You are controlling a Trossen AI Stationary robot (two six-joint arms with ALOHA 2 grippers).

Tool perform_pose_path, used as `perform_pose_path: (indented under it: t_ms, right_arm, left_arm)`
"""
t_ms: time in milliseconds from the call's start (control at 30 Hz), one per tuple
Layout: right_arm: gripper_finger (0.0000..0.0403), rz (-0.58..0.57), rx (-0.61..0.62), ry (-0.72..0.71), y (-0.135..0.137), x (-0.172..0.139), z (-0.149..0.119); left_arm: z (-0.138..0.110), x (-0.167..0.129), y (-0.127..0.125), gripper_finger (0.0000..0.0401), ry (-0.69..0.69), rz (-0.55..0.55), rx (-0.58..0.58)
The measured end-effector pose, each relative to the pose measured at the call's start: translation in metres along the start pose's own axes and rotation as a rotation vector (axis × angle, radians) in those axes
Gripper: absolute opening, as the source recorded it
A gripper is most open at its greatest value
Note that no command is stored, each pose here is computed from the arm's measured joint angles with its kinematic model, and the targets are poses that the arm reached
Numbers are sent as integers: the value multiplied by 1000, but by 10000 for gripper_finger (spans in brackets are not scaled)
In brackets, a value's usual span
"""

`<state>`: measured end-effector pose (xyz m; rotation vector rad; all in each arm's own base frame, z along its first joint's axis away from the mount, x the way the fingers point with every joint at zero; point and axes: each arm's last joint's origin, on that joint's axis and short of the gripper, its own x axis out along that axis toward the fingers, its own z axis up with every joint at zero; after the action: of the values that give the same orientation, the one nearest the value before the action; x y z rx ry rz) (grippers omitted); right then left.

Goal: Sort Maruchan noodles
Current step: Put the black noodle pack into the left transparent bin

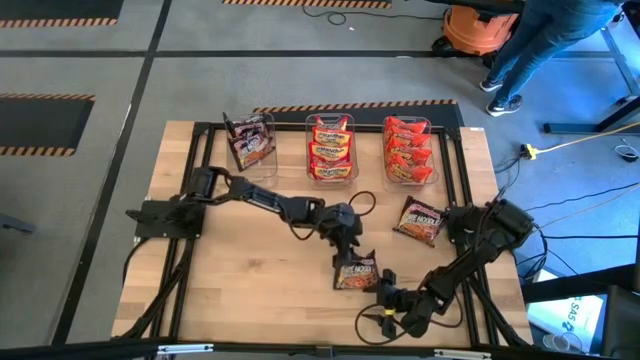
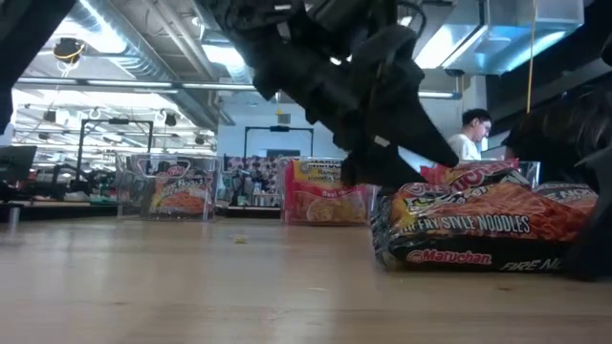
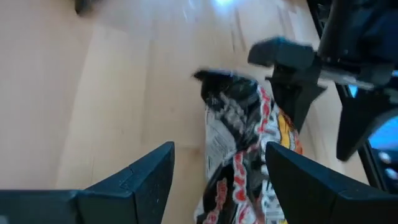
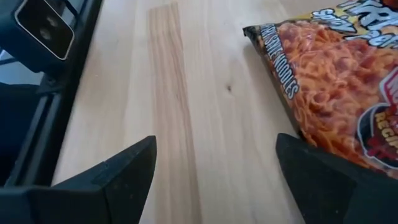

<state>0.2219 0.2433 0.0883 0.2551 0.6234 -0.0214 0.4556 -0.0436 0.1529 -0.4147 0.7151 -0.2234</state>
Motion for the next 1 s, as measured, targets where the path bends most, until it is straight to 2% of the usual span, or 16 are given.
perform_pose_path:
  t_ms: [267,433,600,700,833,1000]
  right_arm:
    - [321,-8,-4,-8,0,0,0]
    - [321,-11,-5,-11,0,0,0]
    - [321,-24,-8,-20,-1,0,0]
    - [321,-28,-8,-24,-1,0,0]
    - [320,-34,-11,-30,-1,0,0]
    - [321,-40,-12,-34,-1,0,0]
  left_arm:
    - [-17,18,17,245,82,-54,-107]
    - [-23,30,19,245,104,-183,-198]
    - [-27,36,20,238,125,-237,-233]
    - [-28,37,17,215,125,-261,-225]
    - [-27,39,8,165,110,-355,-220]
    - [-30,42,0,82,109,-346,-197]
